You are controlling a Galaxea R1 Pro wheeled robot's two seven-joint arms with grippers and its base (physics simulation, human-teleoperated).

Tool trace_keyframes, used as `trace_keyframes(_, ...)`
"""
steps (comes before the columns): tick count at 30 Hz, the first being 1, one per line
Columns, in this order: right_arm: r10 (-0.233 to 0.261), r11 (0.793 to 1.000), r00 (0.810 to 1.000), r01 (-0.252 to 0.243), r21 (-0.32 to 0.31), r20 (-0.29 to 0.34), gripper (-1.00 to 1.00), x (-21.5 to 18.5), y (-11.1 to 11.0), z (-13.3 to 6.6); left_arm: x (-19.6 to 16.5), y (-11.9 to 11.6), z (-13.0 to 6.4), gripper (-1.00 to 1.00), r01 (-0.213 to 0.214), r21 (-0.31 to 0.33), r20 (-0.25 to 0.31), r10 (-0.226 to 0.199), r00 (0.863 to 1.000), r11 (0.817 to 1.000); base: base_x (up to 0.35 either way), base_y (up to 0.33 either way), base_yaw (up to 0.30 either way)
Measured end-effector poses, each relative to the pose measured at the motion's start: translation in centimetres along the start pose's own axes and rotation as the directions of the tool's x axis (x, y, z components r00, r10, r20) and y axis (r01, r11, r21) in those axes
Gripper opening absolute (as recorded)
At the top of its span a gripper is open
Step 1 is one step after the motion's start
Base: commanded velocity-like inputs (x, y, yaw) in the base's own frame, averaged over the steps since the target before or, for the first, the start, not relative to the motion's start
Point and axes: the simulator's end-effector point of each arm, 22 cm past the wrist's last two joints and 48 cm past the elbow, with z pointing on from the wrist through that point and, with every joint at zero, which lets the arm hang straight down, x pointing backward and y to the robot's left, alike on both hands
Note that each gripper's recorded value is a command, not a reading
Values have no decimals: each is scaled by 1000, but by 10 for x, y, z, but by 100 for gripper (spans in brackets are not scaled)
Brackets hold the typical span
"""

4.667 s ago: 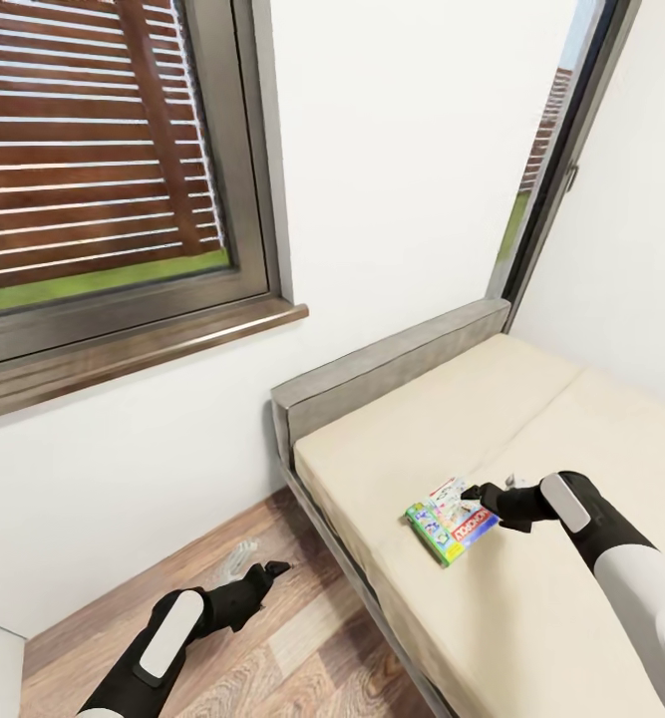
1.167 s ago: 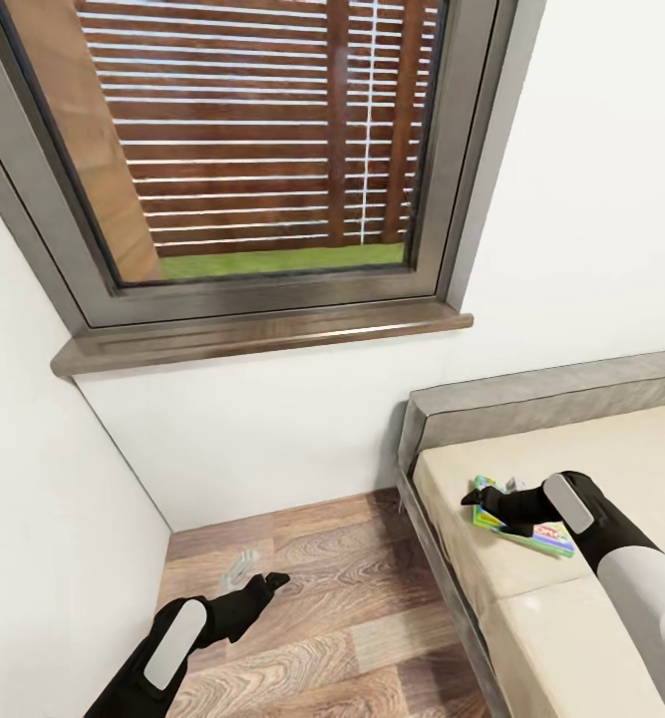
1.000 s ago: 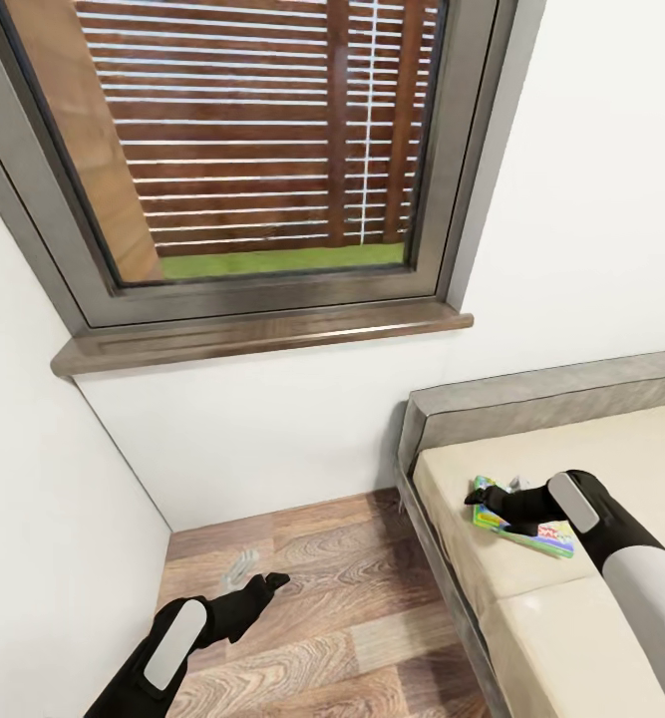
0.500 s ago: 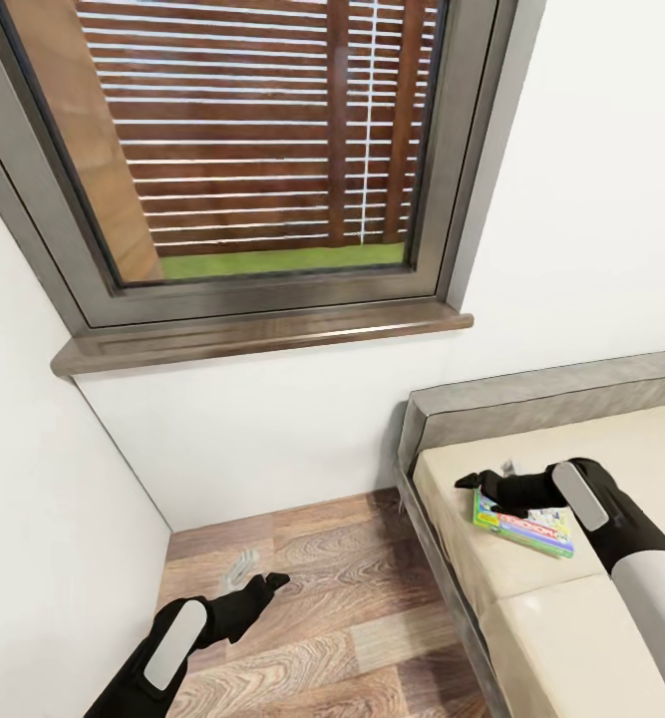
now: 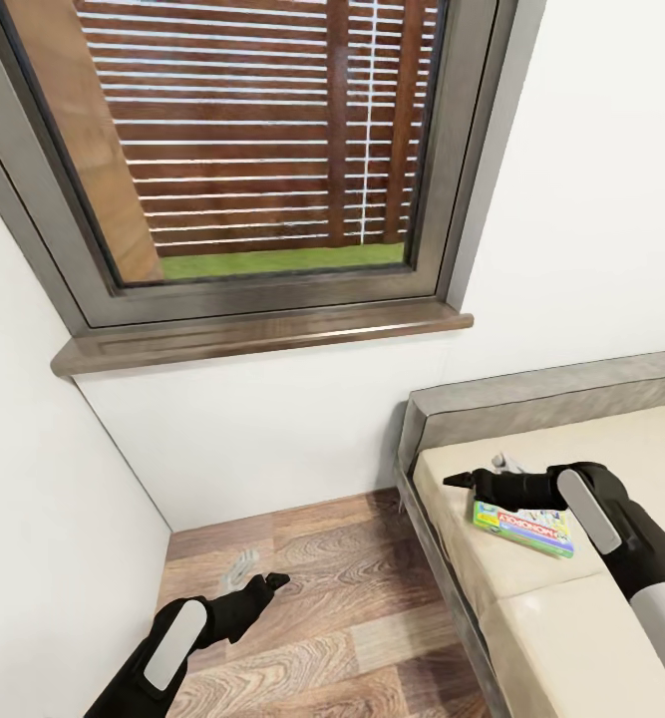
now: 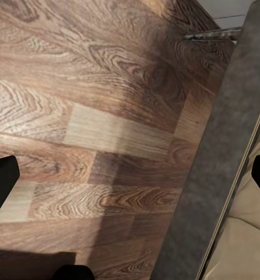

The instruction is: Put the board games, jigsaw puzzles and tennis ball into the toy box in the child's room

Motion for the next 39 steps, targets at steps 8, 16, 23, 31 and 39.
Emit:
trace_keyframes(8, -14, 999, 1000, 13, 51, 21, 100, -10, -21, -17, 0, 0, 0, 100, 0, 0, 0, 0, 1000, 1000, 0, 0, 0)
trace_keyframes(16, -14, 958, 998, -6, 286, 67, 100, -33, -88, -41, 0, 0, 0, 100, 0, 0, 0, 0, 1000, 1000, 0, 0, 0)
trace_keyframes(23, -20, 837, 992, -51, 545, 124, 100, -57, -154, -68, 1, -1, 0, 100, 1, 2, -1, -1, 1000, 1000, 0, 0, 0)
trace_keyframes(31, -10, 796, 990, -78, 600, 142, 100, -64, -173, -78, 1, -1, 1, 100, 2, 3, -1, -2, 1000, 1000, 0, 0, 0)
trace_keyframes(39, -5, 803, 988, -89, 590, 156, 100, -70, -175, -80, 1, -2, 1, 100, 2, 3, -2, -2, 1000, 1000, 0, 0, 0)
